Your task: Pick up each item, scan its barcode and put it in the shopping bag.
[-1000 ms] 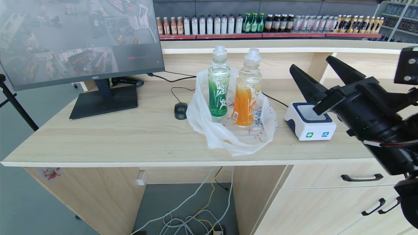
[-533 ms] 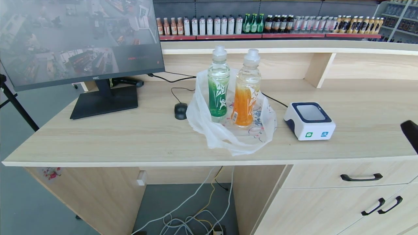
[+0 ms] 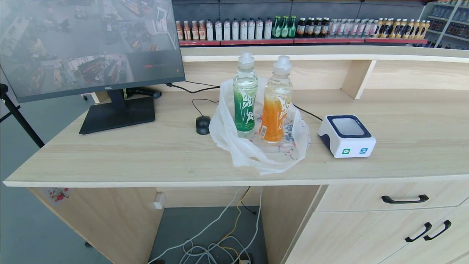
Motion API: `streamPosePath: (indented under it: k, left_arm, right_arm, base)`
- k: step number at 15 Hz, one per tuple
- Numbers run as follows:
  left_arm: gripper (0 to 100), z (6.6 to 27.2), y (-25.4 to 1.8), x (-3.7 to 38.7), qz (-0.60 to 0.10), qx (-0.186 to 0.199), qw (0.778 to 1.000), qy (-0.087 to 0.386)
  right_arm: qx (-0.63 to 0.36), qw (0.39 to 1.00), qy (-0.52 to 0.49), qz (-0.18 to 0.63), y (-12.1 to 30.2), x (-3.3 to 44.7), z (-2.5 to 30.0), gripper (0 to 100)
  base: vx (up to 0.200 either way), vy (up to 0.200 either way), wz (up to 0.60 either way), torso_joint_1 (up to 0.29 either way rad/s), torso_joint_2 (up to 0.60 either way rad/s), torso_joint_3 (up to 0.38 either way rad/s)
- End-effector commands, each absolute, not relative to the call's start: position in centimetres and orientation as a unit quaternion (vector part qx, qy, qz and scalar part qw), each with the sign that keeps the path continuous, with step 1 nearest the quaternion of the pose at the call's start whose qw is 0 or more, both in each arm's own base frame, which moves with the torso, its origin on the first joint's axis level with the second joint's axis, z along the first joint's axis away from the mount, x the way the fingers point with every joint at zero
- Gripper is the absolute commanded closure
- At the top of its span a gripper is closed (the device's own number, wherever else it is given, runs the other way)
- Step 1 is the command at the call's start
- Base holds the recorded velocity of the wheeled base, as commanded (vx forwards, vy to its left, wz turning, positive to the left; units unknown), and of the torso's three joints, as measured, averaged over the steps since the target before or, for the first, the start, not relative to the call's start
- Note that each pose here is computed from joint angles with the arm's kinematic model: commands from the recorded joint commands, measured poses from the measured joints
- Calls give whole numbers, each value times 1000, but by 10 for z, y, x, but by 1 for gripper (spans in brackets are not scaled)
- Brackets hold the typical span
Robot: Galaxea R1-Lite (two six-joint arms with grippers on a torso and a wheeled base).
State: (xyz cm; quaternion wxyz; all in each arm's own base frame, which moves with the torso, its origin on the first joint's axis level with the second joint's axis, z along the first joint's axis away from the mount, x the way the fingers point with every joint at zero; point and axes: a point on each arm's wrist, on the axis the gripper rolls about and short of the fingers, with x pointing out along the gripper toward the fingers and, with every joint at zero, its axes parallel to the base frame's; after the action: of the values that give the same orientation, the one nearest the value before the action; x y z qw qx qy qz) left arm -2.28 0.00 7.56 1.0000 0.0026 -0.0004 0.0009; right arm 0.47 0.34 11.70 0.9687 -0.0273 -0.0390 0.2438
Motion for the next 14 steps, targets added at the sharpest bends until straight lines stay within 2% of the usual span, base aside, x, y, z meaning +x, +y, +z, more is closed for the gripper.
streamPosePath:
  k: [1,4,6,8,10,12,14]
  left_arm:
    - [0,76,0,-23,2,3,1000,-1]
    - [0,76,0,-23,2,2,1000,-1]
    - [0,76,0,-23,1,2,1000,-1]
    - [0,76,0,-23,1,4,1000,-1]
    - [0,76,0,-23,1,2,1000,-1]
    - [0,76,0,-23,1,3,1000,-1]
    - [0,76,0,-23,1,3,1000,-1]
  right_arm:
    - [-26,966,-66,249,-7,-17,94,0]
    - [-33,968,-11,250,-9,-21,76,0]
    - [-35,967,12,252,-8,-18,77,0]
    - [-23,977,64,204,-4,-12,78,0]
    - [-19,991,94,90,-1,-8,79,0]
    - [-19,995,87,37,0,-9,78,0]
    - [-20,999,29,20,0,-18,77,0]
  base:
    - [0,0,0,0,0,0]
    - [0,0,0,0,0,0]
    - [0,0,0,0,0,0]
    - [0,0,0,0,0,0]
    - [0,0,0,0,0,0]
    - [0,0,0,0,0,0]
    - [0,0,0,0,0,0]
